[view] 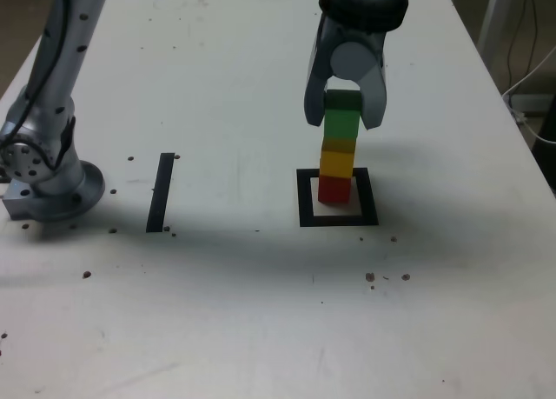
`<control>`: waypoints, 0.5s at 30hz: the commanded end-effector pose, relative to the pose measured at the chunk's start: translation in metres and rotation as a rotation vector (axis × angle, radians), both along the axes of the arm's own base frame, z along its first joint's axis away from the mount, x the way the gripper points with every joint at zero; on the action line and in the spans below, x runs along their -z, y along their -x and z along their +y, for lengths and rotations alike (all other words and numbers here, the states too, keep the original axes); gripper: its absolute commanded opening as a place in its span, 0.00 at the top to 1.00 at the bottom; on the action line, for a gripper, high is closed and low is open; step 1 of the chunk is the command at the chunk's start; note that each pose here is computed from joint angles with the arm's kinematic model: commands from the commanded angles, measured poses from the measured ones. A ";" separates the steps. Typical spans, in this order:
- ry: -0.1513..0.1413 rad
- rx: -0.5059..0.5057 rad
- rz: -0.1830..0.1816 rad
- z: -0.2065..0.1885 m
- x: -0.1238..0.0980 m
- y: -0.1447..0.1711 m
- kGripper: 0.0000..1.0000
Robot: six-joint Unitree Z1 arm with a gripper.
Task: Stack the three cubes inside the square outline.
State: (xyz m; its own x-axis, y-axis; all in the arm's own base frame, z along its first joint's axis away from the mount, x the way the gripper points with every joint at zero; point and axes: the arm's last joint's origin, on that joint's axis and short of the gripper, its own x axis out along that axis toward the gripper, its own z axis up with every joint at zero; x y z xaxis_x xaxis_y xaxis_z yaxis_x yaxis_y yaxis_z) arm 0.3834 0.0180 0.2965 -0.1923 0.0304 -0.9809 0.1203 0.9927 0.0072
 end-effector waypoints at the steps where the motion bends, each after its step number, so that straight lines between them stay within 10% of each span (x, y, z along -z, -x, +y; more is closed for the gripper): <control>1: 0.005 -0.001 0.024 -0.001 0.005 0.000 0.78; 11: 0.016 -0.002 0.040 -0.001 0.012 -0.003 0.77; 15: 0.017 0.003 0.043 -0.001 0.014 -0.004 0.51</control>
State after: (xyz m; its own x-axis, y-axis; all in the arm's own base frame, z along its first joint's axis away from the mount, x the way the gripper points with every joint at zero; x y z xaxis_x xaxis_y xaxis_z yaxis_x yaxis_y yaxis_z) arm 0.3878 0.0175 0.2846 -0.2188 0.0159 -0.9756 0.1194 0.9928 -0.0106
